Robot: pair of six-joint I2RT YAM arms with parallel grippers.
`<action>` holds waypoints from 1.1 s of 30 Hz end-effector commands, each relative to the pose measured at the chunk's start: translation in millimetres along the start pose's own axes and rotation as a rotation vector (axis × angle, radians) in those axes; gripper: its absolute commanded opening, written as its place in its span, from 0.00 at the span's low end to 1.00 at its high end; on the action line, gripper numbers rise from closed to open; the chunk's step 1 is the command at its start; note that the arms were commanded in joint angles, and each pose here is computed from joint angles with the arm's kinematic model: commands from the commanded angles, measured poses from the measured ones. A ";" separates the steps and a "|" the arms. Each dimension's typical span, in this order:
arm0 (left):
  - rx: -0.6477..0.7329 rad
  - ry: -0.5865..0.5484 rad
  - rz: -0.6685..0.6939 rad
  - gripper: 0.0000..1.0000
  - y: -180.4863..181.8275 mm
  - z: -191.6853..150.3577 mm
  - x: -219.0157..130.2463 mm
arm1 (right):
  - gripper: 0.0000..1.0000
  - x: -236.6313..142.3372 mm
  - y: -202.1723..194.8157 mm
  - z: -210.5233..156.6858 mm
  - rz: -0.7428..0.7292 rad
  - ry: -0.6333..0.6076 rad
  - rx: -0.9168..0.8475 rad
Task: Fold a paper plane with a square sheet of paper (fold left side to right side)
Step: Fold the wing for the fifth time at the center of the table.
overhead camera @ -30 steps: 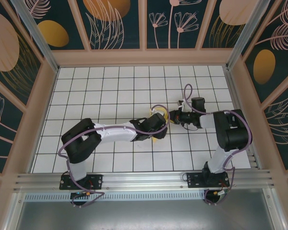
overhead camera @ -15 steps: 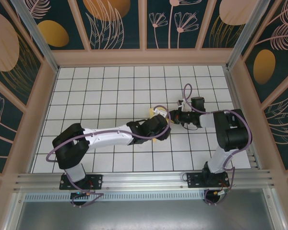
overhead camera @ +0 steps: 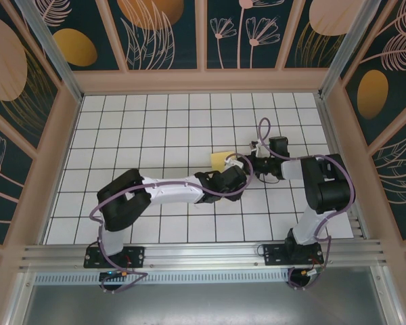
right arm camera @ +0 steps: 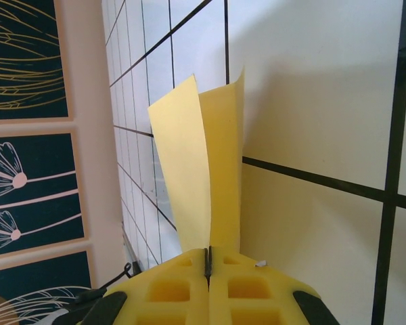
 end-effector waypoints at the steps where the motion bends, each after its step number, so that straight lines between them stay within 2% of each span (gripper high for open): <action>1: -0.004 0.017 0.066 0.71 9.2 0.7 4.7 | 0.01 3.2 -0.5 2.5 -0.014 0.005 -0.015; 17: 0.003 0.093 0.123 0.68 17.0 -10.7 30.6 | 0.01 5.3 -9.7 3.8 -0.048 0.007 0.009; 33: -0.013 0.114 0.159 0.63 30.2 -14.5 39.1 | 0.01 3.7 -5.6 0.9 -0.035 0.014 0.033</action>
Point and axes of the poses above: each hand's point on the last joint's axis, 136 mm out from that joint toward the fingers, its own x axis out along the fingers, its own y axis along the line the jaws close on, z = x × y, the point moved 1 cm from there along -x, back along the fingers, and after that the axes turned 10 degrees about x, right-handed, at the moved point
